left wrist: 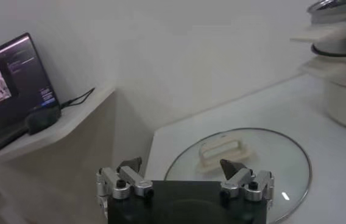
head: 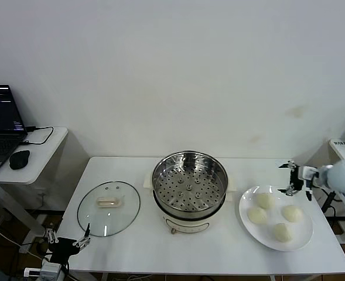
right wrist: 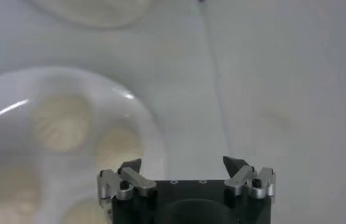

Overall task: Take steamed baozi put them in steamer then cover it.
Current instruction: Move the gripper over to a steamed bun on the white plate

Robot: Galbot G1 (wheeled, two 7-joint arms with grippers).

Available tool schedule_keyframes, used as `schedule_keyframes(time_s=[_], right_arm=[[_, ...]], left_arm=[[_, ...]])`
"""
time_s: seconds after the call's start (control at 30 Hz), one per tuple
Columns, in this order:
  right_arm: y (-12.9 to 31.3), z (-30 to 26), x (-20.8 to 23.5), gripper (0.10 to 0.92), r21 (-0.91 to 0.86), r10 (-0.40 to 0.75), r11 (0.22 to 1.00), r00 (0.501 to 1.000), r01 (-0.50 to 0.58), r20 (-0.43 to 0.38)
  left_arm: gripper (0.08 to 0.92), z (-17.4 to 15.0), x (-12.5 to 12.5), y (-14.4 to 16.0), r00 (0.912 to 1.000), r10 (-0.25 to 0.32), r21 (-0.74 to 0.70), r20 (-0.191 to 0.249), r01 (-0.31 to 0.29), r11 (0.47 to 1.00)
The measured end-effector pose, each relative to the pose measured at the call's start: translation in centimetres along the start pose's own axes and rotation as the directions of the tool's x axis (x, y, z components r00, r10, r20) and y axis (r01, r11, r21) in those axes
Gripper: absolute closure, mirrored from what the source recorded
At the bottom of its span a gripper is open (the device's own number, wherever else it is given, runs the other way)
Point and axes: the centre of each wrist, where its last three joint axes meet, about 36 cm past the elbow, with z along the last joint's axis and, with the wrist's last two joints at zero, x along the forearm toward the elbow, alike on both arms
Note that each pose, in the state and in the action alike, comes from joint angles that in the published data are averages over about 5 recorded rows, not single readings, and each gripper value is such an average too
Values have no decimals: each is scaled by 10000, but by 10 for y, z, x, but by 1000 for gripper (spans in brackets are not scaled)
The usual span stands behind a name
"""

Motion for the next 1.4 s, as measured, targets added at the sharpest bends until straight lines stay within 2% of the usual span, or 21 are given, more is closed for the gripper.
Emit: schedule_keyframes(time_s=[0.23, 0.47, 1.0, 1.4], right_arm=[[-8, -10, -22, 200, 549, -1089, 9922, 9928, 1116, -495], [-6, -16, -44, 200, 591, -1601, 9847, 9850, 1640, -648], [3, -27, -85, 199, 224, -1568, 9871, 9857, 1585, -622], [7, -24, -97, 200, -35, -1497, 9887, 9867, 1498, -631]], left_arm=[[177, 1, 4, -1, 9999, 77, -92, -92, -78, 9999], [177, 1, 6, -4, 9998, 120, -128, -137, -122, 9998], [177, 9, 12, -10, 9990, 159, -48, -424, -161, 9999], [177, 12, 11, -13, 9985, 196, -55, -509, -199, 9998]])
